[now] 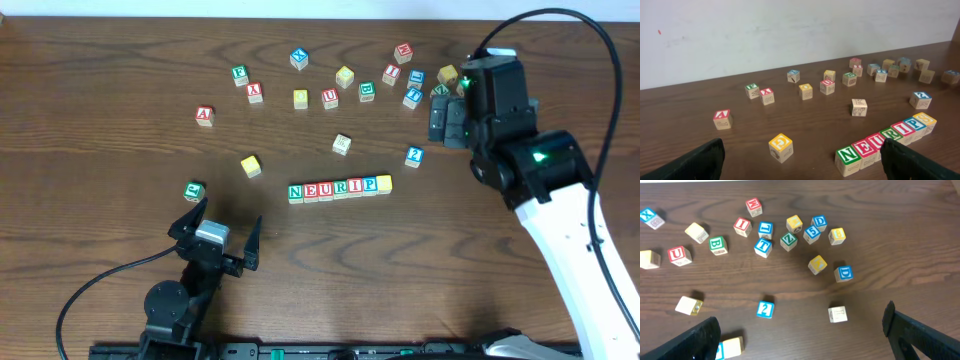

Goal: Spell out NEURIPS

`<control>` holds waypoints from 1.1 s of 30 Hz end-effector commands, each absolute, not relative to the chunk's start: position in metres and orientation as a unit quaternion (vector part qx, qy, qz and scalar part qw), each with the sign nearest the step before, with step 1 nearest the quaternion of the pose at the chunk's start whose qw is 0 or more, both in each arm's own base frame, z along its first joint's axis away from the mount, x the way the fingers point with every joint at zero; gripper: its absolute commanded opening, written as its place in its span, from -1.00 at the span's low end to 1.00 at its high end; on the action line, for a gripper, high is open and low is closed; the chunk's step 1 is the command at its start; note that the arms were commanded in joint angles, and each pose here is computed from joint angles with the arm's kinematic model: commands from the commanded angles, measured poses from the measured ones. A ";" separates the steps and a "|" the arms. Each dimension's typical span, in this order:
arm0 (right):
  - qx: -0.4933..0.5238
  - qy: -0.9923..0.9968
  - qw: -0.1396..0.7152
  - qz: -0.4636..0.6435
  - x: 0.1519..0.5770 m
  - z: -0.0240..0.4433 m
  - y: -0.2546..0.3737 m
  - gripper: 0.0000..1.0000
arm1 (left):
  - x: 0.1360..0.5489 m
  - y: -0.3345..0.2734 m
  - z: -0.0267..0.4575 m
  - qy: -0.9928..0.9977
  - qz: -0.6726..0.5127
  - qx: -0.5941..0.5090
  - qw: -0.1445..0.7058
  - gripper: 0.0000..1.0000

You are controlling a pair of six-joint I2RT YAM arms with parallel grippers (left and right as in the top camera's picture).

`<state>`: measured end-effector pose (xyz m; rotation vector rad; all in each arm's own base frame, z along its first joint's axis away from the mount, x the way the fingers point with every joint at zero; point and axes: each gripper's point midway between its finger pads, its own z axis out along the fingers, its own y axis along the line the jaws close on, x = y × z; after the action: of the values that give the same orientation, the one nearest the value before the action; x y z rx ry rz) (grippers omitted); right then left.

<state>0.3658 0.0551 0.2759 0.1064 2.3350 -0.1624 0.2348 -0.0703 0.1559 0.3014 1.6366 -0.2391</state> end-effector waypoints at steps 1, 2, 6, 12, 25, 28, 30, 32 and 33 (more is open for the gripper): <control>0.050 0.893 0.444 -0.055 0.342 0.322 0.043 0.98 | 0.232 -0.075 0.143 0.737 -0.114 0.147 0.650 0.96; 0.052 0.888 0.455 -0.051 0.336 0.331 0.041 0.99 | 0.232 -0.075 0.142 0.737 -0.114 0.147 0.650 0.96; 0.053 0.848 0.526 -0.023 0.311 0.374 0.035 0.98 | 0.232 -0.075 0.143 0.737 -0.114 0.147 0.650 0.96; -0.061 0.769 0.637 -0.020 0.282 0.408 0.044 0.99 | 0.232 -0.075 0.143 0.737 -0.114 0.147 0.650 0.95; -0.152 0.692 0.706 0.011 0.251 0.283 0.058 0.99 | 0.232 -0.075 0.142 0.737 -0.114 0.147 0.650 0.95; -0.160 0.693 0.702 0.012 0.246 0.259 0.057 0.99 | 0.232 -0.075 0.143 0.737 -0.114 0.147 0.650 0.95; -0.168 0.697 0.697 0.005 0.243 0.243 0.056 0.99 | 0.232 -0.075 0.143 0.737 -0.114 0.147 0.650 0.96; -0.194 0.697 0.690 -0.005 0.240 0.228 0.058 0.98 | 0.232 -0.075 0.143 0.737 -0.114 0.147 0.650 0.95; -0.211 0.695 0.687 -0.010 0.239 0.221 0.060 0.99 | 0.232 -0.075 0.142 0.737 -0.114 0.147 0.650 0.96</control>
<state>0.2431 0.0524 0.2346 -0.3538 1.5776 0.0028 0.2345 -0.0709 0.1563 0.3049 1.6360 -0.2423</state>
